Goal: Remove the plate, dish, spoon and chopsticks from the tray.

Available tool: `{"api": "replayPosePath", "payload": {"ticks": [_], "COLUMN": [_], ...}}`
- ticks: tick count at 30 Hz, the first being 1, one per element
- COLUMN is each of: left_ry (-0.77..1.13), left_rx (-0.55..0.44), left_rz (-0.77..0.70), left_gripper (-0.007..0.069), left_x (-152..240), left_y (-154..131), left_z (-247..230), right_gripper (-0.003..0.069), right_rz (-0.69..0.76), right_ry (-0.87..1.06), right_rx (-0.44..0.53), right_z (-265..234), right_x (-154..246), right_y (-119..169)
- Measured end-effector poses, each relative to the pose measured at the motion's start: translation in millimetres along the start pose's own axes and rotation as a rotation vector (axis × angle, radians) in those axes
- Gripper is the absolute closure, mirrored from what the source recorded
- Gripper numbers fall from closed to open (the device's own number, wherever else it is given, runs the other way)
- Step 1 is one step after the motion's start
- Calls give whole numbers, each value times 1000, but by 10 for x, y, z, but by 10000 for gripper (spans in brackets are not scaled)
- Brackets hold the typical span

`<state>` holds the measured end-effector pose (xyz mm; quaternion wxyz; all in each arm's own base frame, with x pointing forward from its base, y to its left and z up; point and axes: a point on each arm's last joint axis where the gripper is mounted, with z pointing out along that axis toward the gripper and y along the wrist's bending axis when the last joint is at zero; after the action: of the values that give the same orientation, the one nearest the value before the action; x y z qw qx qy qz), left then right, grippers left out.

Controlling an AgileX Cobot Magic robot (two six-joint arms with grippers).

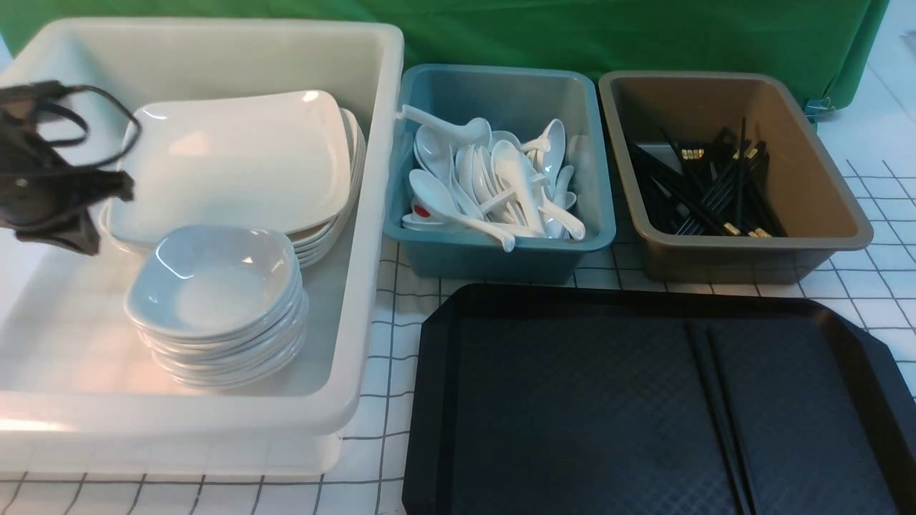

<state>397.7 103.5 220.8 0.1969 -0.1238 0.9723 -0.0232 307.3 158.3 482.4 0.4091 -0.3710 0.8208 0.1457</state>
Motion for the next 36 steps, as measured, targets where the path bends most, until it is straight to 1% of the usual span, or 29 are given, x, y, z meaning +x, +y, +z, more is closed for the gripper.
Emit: {"api": "replayPosePath", "payload": {"ticks": [2, 6, 8, 11, 14, 18, 21, 25, 27, 30, 34, 36], "left_ry": [12, 107, 181, 222, 183, 57, -1, -57, -70, -71, -55, -10], "left_rx": [7, 39, 71, 93, 97, 91, 83, 28, 8, -9, 21, 40], "left_rz": [-15, -3, 4, 35, 71, 92, 78, 35, 22, 51, 110, 125], "left_gripper": [628, 628, 628, 628, 628, 628, 628, 628, 628, 628, 628, 628], "left_x": [-6, 60, 126, 162, 131, 21, -38, -118, -152, -169, -129, -75], "left_y": [61, 51, 4, -95, -221, -340, -346, -258, -211, -192, -302, -354], "left_z": [-31, -66, -75, -76, -57, -17, 56, 112, 68, -70, -347, -442], "right_gripper": [642, 642, 641, 641, 640, 640, 640, 640, 640, 640, 640, 640], "right_rz": [0, 0, 1, 2, 2, 2, 3, 5, 8, 12, 14, 15], "right_ry": [0, 0, -1, -2, -2, -2, -3, -5, -7, -12, -15, -16], "right_rx": [-1, -1, -2, -4, -4, -5, -8, -13, -18, -27, -37, -38], "right_z": [0, 0, 0, 0, 0, 0, 0, 0, 0, 0, 0, 0], "right_x": [0, 0, -1, -2, -2, -2, -3, -5, -7, -11, -15, -16], "right_y": [1, 1, 2, 4, 4, 5, 7, 12, 16, 25, 37, 38]}}
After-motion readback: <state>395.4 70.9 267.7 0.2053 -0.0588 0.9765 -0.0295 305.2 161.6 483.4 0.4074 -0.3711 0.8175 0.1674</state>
